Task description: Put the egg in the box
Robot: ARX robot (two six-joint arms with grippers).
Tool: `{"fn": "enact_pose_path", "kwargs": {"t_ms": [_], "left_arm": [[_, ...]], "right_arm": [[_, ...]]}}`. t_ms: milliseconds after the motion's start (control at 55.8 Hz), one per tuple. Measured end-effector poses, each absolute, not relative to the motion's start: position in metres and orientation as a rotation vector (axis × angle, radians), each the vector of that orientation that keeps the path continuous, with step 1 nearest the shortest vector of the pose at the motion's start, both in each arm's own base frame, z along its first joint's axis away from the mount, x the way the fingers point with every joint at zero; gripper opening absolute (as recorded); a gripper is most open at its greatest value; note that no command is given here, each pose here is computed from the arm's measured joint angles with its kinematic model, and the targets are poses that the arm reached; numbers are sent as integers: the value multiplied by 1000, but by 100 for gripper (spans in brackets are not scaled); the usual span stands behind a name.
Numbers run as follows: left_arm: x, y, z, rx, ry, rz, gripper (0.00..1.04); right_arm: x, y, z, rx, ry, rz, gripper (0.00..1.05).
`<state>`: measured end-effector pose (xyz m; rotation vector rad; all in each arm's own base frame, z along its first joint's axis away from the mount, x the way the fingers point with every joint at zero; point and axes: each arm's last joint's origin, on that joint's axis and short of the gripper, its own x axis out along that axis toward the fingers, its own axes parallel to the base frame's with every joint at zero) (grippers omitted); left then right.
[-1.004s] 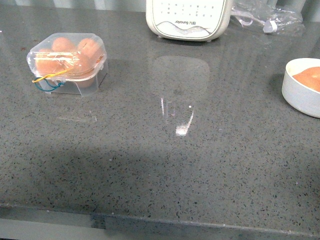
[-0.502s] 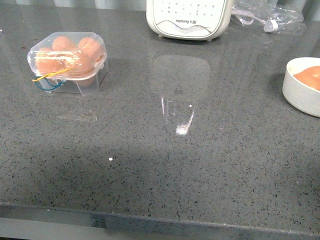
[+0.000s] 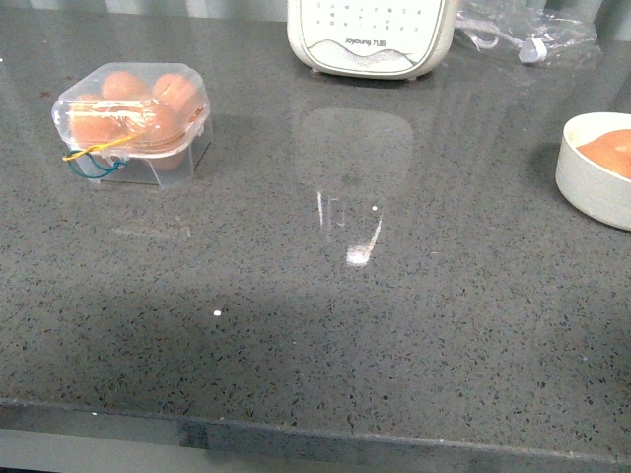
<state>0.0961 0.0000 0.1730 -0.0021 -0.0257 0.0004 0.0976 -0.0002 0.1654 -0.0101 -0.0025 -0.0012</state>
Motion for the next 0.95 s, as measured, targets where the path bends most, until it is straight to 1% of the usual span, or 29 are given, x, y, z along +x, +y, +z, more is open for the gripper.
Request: {"fn": "enact_pose_path", "kwargs": {"t_ms": [72, 90, 197, 215, 269, 287, 341, 950], "left_arm": [[96, 0, 173, -2, -26, 0, 59], [96, 0, 173, -2, -26, 0, 65], [96, 0, 173, -2, -25, 0, 86], [96, 0, 173, -2, -25, 0, 88], [96, 0, 173, -2, -25, 0, 98], [96, 0, 173, -2, -25, 0, 100], [96, 0, 173, -2, -25, 0, 97], [96, 0, 173, -2, -25, 0, 98]], "right_arm": [[98, 0, 165, -10, -2, -1, 97], [98, 0, 165, -10, -2, -1, 97], [98, 0, 165, -10, -2, -1, 97], [98, 0, 165, -10, -2, -1, 97], [98, 0, 165, -10, -2, -1, 97], [98, 0, 165, -10, -2, -1, 97], [98, 0, 165, -10, -2, -1, 97], [98, 0, 165, -10, -2, -1, 97]]}}
